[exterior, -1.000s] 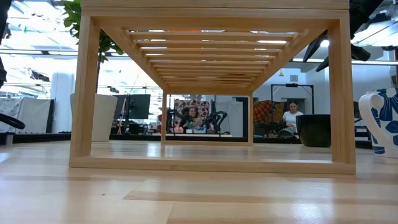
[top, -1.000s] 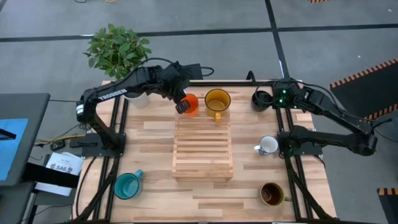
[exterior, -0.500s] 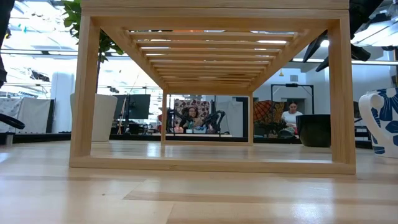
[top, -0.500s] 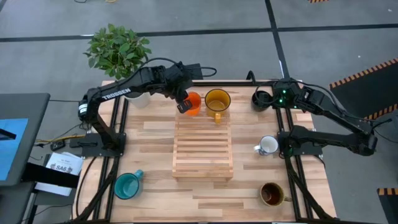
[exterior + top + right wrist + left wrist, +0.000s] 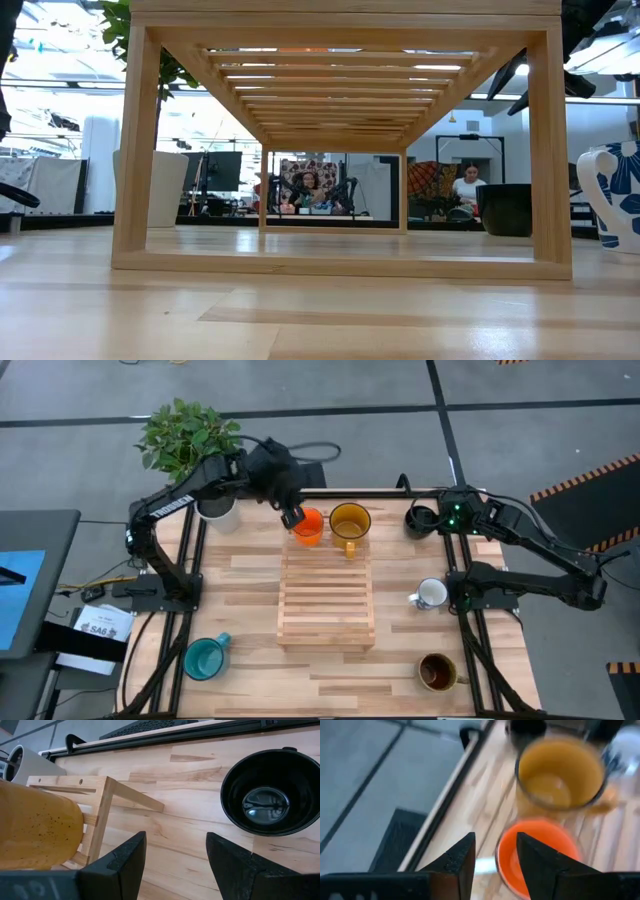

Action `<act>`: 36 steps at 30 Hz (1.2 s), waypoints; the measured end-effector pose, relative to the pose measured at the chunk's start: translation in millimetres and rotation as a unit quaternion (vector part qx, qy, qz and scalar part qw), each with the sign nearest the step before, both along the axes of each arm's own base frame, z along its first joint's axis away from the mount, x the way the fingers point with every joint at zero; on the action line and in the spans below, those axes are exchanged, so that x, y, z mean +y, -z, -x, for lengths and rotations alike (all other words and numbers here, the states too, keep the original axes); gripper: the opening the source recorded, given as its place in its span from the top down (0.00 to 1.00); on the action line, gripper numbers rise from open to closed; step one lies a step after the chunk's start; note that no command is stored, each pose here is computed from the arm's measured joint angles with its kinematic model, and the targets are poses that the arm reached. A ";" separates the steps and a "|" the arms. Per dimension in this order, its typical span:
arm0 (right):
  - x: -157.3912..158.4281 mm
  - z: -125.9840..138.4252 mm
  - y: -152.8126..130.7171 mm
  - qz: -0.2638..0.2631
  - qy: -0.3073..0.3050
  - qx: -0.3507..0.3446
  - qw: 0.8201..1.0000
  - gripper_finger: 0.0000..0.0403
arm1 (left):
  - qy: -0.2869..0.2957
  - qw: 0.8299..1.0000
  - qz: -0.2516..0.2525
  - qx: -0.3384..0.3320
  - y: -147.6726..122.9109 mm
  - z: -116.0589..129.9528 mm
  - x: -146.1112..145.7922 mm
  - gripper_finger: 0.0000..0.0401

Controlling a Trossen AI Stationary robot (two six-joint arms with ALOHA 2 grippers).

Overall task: Place coffee mugs
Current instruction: Put the white and blue patterned mug on the shelf

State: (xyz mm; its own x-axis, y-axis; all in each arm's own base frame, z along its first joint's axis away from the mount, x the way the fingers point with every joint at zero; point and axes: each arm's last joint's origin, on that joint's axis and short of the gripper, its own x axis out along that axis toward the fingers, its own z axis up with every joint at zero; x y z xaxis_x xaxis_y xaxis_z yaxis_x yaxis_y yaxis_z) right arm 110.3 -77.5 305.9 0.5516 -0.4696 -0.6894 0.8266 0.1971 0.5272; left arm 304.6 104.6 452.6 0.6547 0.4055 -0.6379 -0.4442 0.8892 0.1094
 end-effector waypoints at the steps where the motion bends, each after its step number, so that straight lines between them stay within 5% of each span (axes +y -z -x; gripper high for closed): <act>1: 0.0 0.0 0.0 0.000 0.000 0.000 1.000 0.42 | 0.004 1.000 0.008 -0.017 -5.8 4.0 -0.8 0.68; 9: 0.0 -0.1 0.0 0.012 -0.015 0.010 1.000 0.42 | 0.023 0.984 0.020 -0.178 -27.5 55.2 -22.5 0.68; 21: 0.2 -0.4 -0.2 0.038 -0.053 0.030 0.997 0.42 | 0.071 0.898 0.000 -0.435 58.6 137.1 -65.1 0.68; 28: -0.8 -3.7 -3.8 0.051 -0.073 0.008 0.996 0.42 | 0.058 0.877 0.003 -0.477 81.1 156.1 -68.7 0.68; 32: 5.7 -5.7 -2.4 -0.015 -0.152 -0.034 0.988 0.42 | 0.037 0.875 -0.009 -0.483 79.0 159.0 -68.0 0.68; 36: 24.7 1.7 10.6 -0.127 -0.217 0.017 0.968 0.44 | 0.037 0.873 -0.018 -0.486 77.7 159.2 -67.9 0.68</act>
